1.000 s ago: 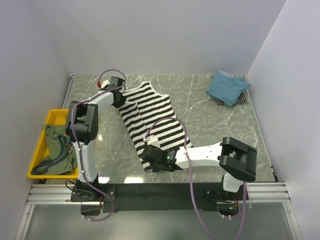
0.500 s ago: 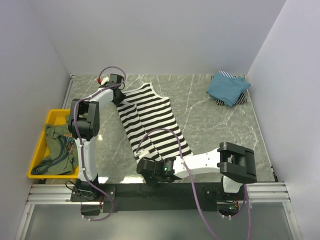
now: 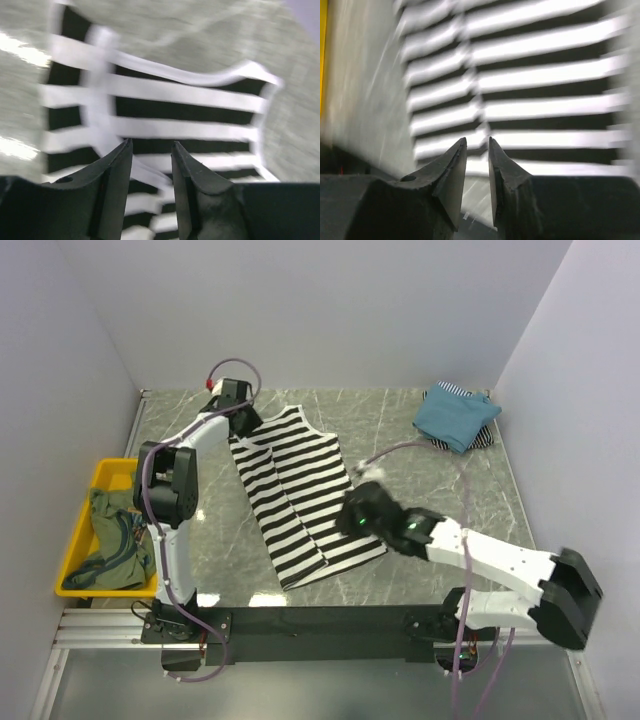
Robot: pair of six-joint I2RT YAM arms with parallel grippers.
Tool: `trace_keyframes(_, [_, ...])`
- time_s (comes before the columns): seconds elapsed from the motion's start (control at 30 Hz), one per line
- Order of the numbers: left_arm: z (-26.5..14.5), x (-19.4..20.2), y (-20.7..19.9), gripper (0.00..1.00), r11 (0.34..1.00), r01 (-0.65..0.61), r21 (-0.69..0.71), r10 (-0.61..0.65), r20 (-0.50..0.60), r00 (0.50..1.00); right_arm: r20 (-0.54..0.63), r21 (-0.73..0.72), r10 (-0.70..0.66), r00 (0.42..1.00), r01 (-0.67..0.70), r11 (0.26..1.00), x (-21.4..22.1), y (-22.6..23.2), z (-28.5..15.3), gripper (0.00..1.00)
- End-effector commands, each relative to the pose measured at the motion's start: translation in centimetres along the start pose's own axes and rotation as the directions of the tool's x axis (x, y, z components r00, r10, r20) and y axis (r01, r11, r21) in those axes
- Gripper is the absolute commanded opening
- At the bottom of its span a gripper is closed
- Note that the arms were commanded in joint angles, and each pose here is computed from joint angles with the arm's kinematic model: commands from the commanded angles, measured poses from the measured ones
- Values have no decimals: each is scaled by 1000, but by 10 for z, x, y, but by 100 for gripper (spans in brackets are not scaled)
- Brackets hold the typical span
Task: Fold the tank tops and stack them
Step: Fold the tank top
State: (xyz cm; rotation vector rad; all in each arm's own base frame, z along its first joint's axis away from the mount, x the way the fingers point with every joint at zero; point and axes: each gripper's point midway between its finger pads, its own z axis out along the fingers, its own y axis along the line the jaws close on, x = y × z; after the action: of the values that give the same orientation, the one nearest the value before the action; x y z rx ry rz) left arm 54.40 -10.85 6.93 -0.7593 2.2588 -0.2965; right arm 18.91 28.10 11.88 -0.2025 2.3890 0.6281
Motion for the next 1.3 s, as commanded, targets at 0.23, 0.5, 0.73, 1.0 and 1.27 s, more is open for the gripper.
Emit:
trace_keyframes(0.23, [-64,27,-149,42,951,-139,277,128,58,990,135,208,184,974,-209,956,-82,-121,9,34])
trace_keyframes(0.5, [-54,55,-181,43,927,-212,310,203,63,977,120,205,266,956,-287,936,-101,-150,25,35])
trace_keyframes(0.73, [-11,97,-184,43,899,-401,176,399,47,916,114,241,314,942,-333,911,-54,-166,15,36])
trace_keyframes(1.0, [-12,114,-195,45,818,-557,141,542,136,830,124,220,364,923,-383,897,-23,-166,5,36])
trace_keyframes(1.27, [-10,136,-209,48,788,-602,130,581,164,797,104,215,376,921,-390,895,-5,-163,6,36])
